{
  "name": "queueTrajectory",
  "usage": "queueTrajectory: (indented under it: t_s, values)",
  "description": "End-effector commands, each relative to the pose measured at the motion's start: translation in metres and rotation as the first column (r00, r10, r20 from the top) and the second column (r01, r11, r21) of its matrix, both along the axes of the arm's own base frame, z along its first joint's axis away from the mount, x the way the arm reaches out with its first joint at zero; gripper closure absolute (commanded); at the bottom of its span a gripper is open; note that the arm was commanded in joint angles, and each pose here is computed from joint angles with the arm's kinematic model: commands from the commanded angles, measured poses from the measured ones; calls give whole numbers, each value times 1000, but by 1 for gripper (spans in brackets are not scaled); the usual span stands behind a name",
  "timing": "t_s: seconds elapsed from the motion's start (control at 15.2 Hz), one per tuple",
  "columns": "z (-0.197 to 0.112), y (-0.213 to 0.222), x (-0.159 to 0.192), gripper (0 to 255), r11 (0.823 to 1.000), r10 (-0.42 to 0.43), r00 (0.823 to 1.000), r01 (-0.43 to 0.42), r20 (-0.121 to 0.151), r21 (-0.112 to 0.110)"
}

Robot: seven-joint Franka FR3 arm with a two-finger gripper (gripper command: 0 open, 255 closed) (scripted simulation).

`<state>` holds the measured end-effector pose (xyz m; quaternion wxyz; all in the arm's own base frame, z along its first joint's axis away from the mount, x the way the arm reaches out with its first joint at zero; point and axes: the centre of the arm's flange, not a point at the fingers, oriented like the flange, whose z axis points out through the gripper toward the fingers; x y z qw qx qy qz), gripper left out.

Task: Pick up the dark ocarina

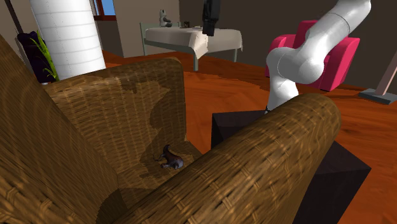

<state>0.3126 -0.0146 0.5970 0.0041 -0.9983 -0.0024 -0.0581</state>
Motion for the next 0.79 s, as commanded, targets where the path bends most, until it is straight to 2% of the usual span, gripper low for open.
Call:
queueTrajectory:
  t_s: [0.0, 0.33, 0.73]
  values:
    - [0, 0, 0, 0, 1000, 0, 1000, 0, 0, 0]
    - [-57, 14, 35, 0, 994, -105, 993, 106, -43, 6]
    - [-128, 27, 76, 0, 973, -230, 969, 231, -95, 7]
